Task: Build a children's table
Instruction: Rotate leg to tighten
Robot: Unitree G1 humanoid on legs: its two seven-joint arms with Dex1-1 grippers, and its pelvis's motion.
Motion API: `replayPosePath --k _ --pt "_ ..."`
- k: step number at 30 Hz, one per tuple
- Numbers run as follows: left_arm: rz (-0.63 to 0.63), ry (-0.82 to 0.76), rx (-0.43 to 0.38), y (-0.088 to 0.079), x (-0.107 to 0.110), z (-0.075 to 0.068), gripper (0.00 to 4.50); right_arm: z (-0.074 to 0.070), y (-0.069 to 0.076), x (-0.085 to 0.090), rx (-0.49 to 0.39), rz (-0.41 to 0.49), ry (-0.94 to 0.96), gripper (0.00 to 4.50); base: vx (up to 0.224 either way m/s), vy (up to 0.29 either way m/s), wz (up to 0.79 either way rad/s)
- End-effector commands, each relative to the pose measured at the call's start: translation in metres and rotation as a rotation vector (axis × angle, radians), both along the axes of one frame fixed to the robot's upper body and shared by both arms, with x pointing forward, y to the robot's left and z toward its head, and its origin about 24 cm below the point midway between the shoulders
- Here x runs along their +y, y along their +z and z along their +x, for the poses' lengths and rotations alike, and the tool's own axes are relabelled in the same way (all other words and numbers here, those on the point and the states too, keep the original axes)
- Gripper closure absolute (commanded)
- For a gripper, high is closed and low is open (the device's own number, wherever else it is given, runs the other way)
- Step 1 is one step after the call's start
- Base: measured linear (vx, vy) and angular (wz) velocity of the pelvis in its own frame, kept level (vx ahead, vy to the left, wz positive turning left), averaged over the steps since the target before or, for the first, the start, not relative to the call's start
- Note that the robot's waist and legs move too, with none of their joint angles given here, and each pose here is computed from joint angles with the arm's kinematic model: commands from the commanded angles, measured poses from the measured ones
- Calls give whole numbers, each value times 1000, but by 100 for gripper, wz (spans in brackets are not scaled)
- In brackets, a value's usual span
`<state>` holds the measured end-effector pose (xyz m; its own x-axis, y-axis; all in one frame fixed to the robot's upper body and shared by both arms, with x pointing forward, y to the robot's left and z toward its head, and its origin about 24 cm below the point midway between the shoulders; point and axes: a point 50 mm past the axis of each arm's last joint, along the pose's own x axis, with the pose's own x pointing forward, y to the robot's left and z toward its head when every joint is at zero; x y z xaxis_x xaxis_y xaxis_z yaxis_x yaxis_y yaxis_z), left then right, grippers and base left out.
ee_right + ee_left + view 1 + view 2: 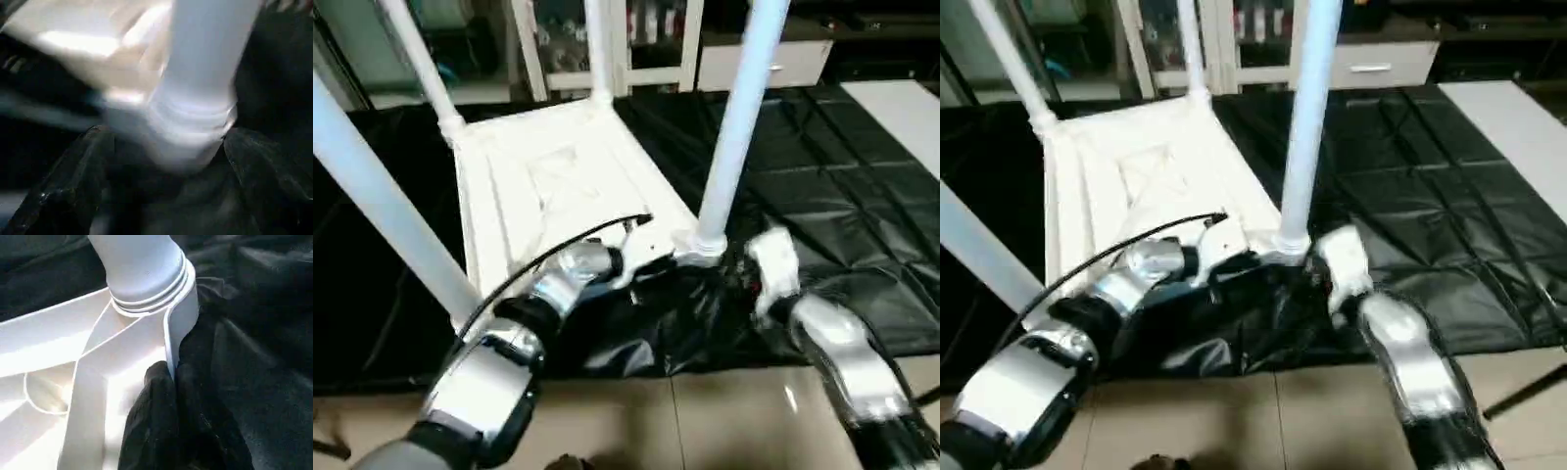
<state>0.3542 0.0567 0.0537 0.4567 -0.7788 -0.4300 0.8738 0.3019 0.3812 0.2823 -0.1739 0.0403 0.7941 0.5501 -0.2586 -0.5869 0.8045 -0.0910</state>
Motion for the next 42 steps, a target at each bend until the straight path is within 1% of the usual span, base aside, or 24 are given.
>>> replayPosePath --k 1,2,3,5,9,10,14,15,18,19,20,21,23,25,26,28,29,32,33,37,38,39,41,42 --pt "-64 4 -82 13 4 4 450 -4 16 5 -21 41 75 59 0 0 0" --pt "-105 -3 -75 19 7 5 421 -7 17 5 -14 60 91 55 0 0 0" --pt "-150 -19 -41 23 11 4 404 -7 18 5 -13 68 105 53 0 0 0" --pt "-209 -49 -15 29 15 0 392 -7 20 6 -18 73 114 53 0 0 0" --pt "-215 -114 69 31 30 -15 357 -5 26 9 -19 99 139 53 0 0 0" --pt "-215 -114 69 31 30 -15 357 -5 26 9 -19 99 139 53 0 0 0" --pt "-229 -191 185 39 51 -41 352 -7 28 14 -12 95 161 53 0 0 0" --pt "-198 -213 238 38 60 -49 352 -9 29 16 -8 98 171 53 0 0 0" --pt "-160 -212 268 35 66 -54 352 -11 30 17 -6 101 176 53 0 0 0" --pt "-111 -191 289 31 73 -56 352 -11 31 17 -5 102 178 53 0 0 0" --pt "-18 -157 294 20 81 -56 352 -10 32 18 -6 102 179 53 0 0 0" --pt "21 -141 291 16 85 -56 352 -9 32 18 -7 101 177 53 0 0 0" --pt "60 -112 277 11 88 -55 352 -8 31 18 -12 96 170 53 0 0 0" --pt "97 52 121 6 89 -34 352 -4 32 20 -22 100 164 53 0 0 0" --pt "98 89 82 6 89 -29 352 -4 32 20 -25 104 163 53 0 0 0" --pt "99 95 77 7 89 -28 352 -3 32 20 -25 104 163 53 0 0 0" --pt "108 124 50 8 89 -24 352 -3 32 21 -25 104 164 53 0 0 0" --pt "219 163 -15 9 90 -18 352 -6 30 23 -16 83 178 53 0 0 0" --pt "224 170 -28 10 89 -17 352 -6 30 23 -16 81 177 53 0 0 0" --pt "246 206 -154 12 84 -5 352 -8 30 21 -16 77 168 53 0 0 0" --pt "246 206 -154 12 84 -5 352 -8 30 21 -16 77 168 53 0 0 0" --pt "262 204 -183 11 83 -4 352 -9 29 21 -15 74 165 53 0 0 0" --pt "268 204 -205 10 82 -3 352 -11 29 21 -11 74 164 53 0 0 0" --pt "189 218 -204 12 77 -3 352 -14 27 20 -5 69 166 53 0 0 0"
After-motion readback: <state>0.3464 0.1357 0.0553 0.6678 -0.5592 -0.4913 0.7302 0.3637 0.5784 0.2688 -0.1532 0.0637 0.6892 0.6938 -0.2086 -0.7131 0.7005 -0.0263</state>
